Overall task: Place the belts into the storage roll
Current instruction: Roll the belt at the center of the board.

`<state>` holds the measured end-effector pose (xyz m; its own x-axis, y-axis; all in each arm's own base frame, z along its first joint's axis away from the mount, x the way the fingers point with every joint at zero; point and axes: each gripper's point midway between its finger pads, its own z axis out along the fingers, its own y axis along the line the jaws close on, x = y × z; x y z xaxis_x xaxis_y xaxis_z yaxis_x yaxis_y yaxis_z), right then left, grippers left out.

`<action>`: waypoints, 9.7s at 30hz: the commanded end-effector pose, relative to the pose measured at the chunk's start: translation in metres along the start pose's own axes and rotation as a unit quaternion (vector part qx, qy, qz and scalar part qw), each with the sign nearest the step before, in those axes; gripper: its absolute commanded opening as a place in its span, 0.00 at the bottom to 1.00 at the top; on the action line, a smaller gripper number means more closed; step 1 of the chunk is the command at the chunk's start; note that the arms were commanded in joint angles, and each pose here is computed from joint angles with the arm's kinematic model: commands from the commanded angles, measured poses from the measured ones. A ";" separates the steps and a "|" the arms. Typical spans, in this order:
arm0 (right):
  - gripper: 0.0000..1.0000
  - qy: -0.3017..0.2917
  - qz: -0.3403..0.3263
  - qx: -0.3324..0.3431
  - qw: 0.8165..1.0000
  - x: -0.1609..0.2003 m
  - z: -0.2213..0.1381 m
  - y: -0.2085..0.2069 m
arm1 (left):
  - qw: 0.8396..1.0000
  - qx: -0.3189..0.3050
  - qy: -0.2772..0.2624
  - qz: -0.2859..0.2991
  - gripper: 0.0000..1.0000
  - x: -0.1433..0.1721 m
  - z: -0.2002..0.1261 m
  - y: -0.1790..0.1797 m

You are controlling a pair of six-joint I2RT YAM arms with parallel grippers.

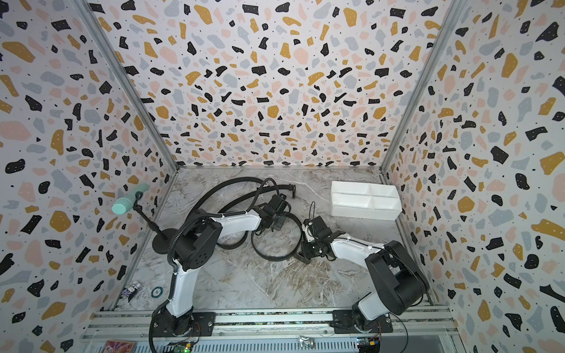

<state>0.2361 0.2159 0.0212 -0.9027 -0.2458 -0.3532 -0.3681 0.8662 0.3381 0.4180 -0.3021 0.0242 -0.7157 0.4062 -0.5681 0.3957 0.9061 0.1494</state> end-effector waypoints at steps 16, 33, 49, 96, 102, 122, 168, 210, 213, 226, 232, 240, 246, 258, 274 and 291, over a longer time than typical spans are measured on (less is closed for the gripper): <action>0.55 0.003 -0.006 0.029 1.000 -0.052 -0.023 -0.019 | 0.998 0.042 -0.009 -0.043 0.41 0.007 -0.031 -0.001; 0.54 -0.014 -0.030 0.074 0.997 -0.111 -0.007 -0.055 | 0.985 0.167 0.015 0.029 0.67 0.060 -0.092 -0.072; 0.22 0.003 -0.006 0.082 0.997 -0.080 -0.014 -0.082 | 0.988 0.149 0.022 0.027 0.00 0.022 -0.042 -0.096; 0.79 -0.097 0.056 -0.019 0.993 -0.081 -0.083 -0.033 | 0.973 0.222 -0.048 -0.040 0.52 -0.032 -0.082 -0.087; 0.83 -0.127 0.043 0.022 0.991 -0.144 -0.073 -0.053 | 0.970 0.240 -0.013 -0.031 0.55 0.021 -0.099 -0.087; 0.58 0.033 -0.042 0.161 0.985 -0.154 0.016 -0.083 | 0.981 0.167 0.085 0.042 0.09 0.100 -0.073 -0.092; 0.55 0.136 0.052 0.195 0.970 -0.012 -0.030 -0.141 | 0.990 0.037 0.123 0.051 0.00 0.111 -0.064 0.000; 0.08 0.163 0.130 0.123 0.970 0.065 -0.021 -0.069 | 0.967 -0.084 0.098 0.219 0.54 0.027 -0.021 0.000; 0.07 0.176 0.118 0.124 0.969 0.074 -0.018 -0.056 | 0.969 -0.093 0.088 0.212 0.60 0.017 -0.020 0.011; 0.07 0.176 0.128 0.169 0.961 0.111 -0.035 -0.046 | 0.972 0.007 0.052 0.227 0.75 -0.004 -0.025 -0.047; 0.07 0.189 0.134 0.176 0.957 0.129 -0.036 -0.049 | 0.962 0.044 0.041 0.265 0.78 0.002 -0.040 -0.088; 0.08 0.200 0.125 0.181 0.955 0.141 -0.030 -0.052 | 0.964 -0.005 0.016 0.264 0.80 -0.001 -0.053 -0.072; 0.11 0.216 0.090 0.187 0.954 0.142 -0.022 -0.043 | 0.982 -0.044 -0.003 0.184 0.89 -0.013 -0.062 -0.020; 0.22 0.206 0.048 0.179 0.961 0.121 -0.010 -0.019 | 0.996 0.014 -0.056 0.066 0.98 -0.007 -0.099 -0.003; 0.44 0.163 0.007 0.131 0.978 0.081 -0.021 0.017 | 0.987 0.117 -0.022 -0.104 0.94 0.074 -0.131 -0.007; 0.40 0.149 0.008 0.143 0.978 0.078 -0.014 -0.010 | 0.994 0.045 0.014 -0.098 0.64 0.030 -0.025 0.023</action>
<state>0.1758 0.1943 0.0183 -0.9520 -0.2873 -0.1058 -0.2980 0.9487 0.1053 0.3814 -0.2513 0.0334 -0.8164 0.1825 -0.5479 0.2432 0.9692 -0.0395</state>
